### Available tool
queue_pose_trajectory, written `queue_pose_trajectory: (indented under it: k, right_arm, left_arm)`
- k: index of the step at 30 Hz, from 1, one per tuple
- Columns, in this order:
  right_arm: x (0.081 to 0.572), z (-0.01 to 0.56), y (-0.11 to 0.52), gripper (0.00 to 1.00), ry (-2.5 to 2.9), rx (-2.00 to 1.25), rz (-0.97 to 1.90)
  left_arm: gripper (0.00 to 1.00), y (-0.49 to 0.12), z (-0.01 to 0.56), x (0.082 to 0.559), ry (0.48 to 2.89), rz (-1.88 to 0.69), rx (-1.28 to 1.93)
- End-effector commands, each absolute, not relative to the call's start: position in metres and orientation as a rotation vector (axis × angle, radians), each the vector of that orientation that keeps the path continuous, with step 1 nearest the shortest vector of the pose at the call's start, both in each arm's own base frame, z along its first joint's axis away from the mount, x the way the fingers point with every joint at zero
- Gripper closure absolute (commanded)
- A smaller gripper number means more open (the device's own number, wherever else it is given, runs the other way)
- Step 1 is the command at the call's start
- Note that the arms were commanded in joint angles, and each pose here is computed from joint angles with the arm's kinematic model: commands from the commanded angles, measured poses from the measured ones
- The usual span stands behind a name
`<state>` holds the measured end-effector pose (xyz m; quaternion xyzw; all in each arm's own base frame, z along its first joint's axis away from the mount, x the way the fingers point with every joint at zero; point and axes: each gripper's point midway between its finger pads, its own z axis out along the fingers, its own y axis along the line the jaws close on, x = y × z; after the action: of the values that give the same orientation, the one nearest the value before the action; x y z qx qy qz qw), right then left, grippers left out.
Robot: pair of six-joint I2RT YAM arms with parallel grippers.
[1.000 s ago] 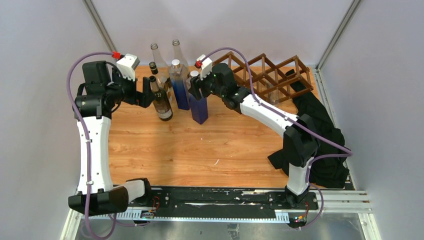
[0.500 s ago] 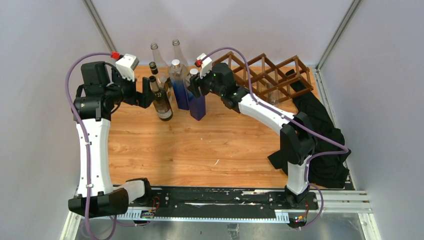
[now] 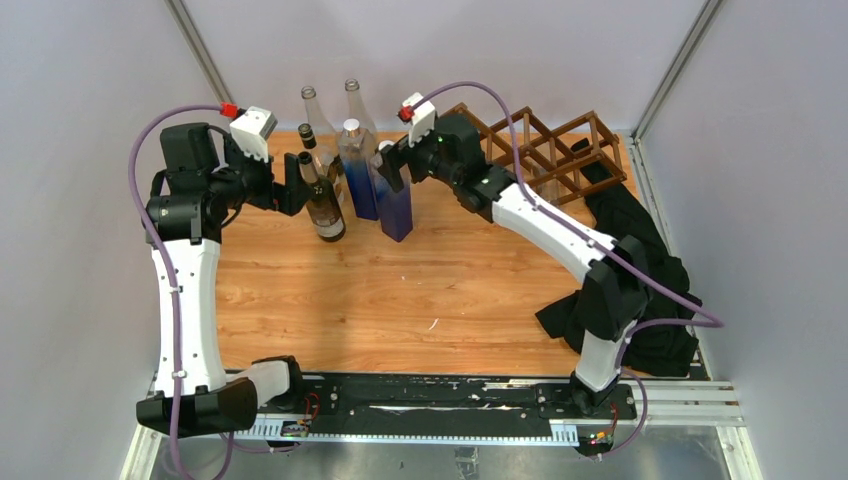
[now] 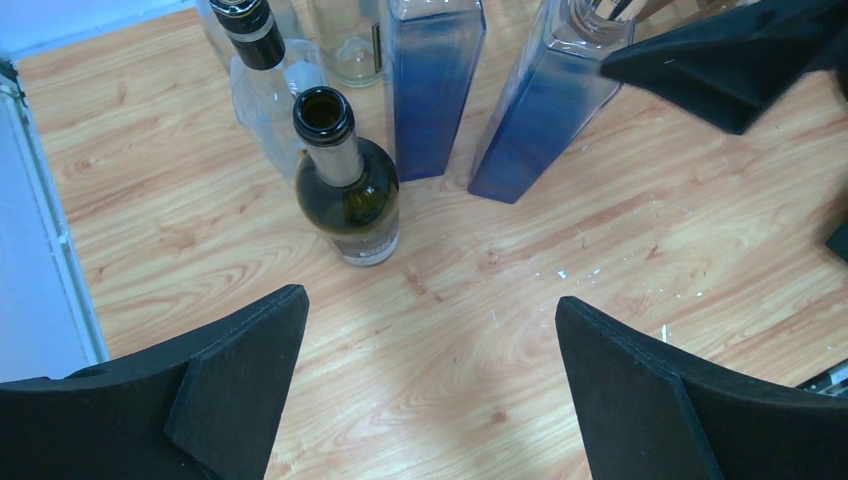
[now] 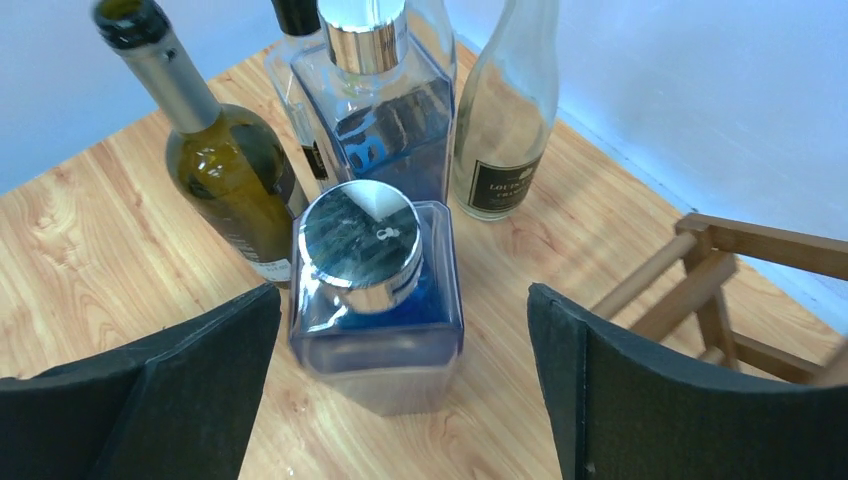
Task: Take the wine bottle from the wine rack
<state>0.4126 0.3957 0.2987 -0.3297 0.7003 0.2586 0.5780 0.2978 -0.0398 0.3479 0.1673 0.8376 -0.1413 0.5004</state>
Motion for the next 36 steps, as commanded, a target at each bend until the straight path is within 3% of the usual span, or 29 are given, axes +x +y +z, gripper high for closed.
queue_pose_trajectory:
  k: [1, 7, 12, 17, 25, 36]
  right_arm:
    - [0.392, 0.353, 0.354, 0.03, 1.601, -0.693, 0.570]
    - [0.383, 0.340, 0.255, 0.01, 1.745, -0.404, 0.482]
    - [0.391, 0.293, 0.136, 0.00, 1.901, -0.014, 0.299]
    - [0.387, 0.240, 0.068, 0.00, 1.988, 0.223, 0.189]
    - [0.402, 0.159, 0.029, 0.07, 2.073, 0.439, 0.202]
    - [0.430, 0.094, 0.036, 0.14, 2.181, 0.484, 0.347]
  left_arm:
    - [0.00, -0.041, 0.355, 0.298, 2.001, -0.352, 0.399]
    - [0.00, -0.042, 0.356, 0.299, 1.999, -0.362, 0.404]
    - [0.00, -0.045, 0.352, 0.300, 2.011, -0.392, 0.399]
    - [0.00, -0.049, 0.348, 0.300, 2.021, -0.432, 0.396]
    - [0.00, -0.052, 0.339, 0.296, 2.036, -0.455, 0.404]
    - [0.00, -0.052, 0.332, 0.294, 2.047, -0.459, 0.415]
